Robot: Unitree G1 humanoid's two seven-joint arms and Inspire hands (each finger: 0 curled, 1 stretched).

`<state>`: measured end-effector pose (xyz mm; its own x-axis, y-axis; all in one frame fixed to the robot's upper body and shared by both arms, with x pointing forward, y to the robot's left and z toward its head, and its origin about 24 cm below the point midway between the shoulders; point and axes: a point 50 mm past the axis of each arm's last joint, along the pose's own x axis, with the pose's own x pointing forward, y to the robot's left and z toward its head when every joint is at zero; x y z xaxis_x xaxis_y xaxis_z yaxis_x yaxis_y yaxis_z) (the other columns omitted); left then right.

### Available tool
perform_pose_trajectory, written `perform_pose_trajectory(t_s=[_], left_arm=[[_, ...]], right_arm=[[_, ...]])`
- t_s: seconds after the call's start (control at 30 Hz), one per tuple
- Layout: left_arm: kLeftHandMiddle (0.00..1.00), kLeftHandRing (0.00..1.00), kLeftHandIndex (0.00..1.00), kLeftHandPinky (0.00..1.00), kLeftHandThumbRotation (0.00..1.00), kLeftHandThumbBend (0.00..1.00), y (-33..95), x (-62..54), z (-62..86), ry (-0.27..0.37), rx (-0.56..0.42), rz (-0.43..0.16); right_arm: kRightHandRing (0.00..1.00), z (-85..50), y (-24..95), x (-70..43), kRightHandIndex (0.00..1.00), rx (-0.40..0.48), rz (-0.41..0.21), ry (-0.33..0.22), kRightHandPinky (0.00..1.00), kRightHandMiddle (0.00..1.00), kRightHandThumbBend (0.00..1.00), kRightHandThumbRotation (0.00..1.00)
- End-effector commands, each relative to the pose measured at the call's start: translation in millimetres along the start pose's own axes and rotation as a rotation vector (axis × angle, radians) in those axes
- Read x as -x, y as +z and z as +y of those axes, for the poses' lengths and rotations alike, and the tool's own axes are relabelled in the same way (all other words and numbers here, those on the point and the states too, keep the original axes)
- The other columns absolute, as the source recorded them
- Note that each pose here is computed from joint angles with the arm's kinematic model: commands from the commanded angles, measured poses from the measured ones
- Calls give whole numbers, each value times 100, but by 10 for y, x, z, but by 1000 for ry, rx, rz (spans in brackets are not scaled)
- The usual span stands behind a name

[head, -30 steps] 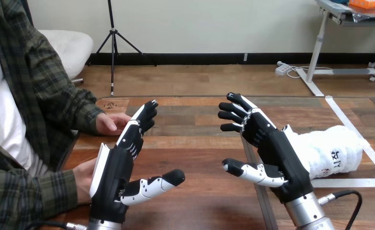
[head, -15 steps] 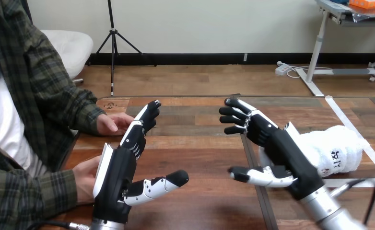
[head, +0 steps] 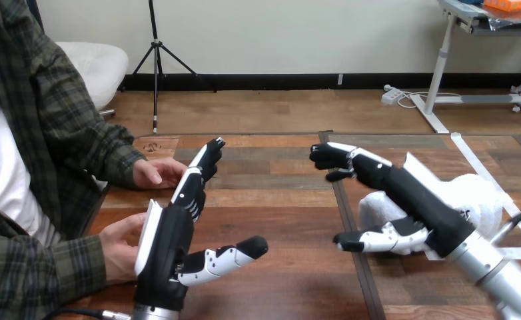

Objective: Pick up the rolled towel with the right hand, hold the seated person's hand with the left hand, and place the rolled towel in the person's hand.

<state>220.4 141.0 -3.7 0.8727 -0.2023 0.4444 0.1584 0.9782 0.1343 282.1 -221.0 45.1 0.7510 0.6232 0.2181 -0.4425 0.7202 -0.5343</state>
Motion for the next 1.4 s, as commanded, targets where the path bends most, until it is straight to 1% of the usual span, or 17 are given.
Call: perform_pose_trajectory(t_s=[0.0,0.13,0.27,0.37,0.5,0.77,0.97,1.07,1.13,1.2,1.33,1.37], left_arm=[[96,95,92,95,49,100,94,-167,-22,1,-5,-82],[96,95,92,96,49,100,94,-169,-41,5,-2,-83],[96,95,92,96,49,100,94,-169,-56,8,4,-82],[96,95,92,96,48,100,96,-167,-63,8,5,-83],[96,95,92,96,49,100,97,-160,-66,7,-6,-84],[95,95,92,95,49,100,91,-144,-78,7,-3,-79],[95,95,92,95,48,100,88,-133,-77,8,-4,-76],[95,95,92,95,48,100,89,-130,-77,8,-5,-76],[95,94,92,95,48,100,87,-126,-74,7,-5,-75],[95,94,92,95,48,100,87,-120,-75,10,-1,-75],[95,94,91,94,48,100,89,-114,-76,11,0,-75],[95,94,91,94,48,100,90,-111,-77,11,0,-74]], right_arm=[[86,-309,202,-222,88,136,-74,35,81,86,100,49],[87,-387,220,-215,89,176,-56,63,82,87,100,49],[88,-486,240,-207,90,221,-26,98,84,88,100,50],[89,-528,247,-201,91,238,-12,111,85,89,100,50],[91,-634,283,-183,92,306,15,145,86,90,100,50],[92,-807,339,-156,93,412,68,175,87,91,100,51],[93,-931,376,-144,93,472,116,199,88,91,100,50],[93,-967,391,-137,94,499,128,207,88,91,100,49],[93,-1013,402,-135,94,519,155,225,88,92,100,49],[94,-1078,415,-130,95,543,195,246,89,92,100,49],[95,-1146,442,-122,96,583,227,269,91,93,100,48],[96,-1174,450,-121,96,598,246,284,91,94,100,48]])
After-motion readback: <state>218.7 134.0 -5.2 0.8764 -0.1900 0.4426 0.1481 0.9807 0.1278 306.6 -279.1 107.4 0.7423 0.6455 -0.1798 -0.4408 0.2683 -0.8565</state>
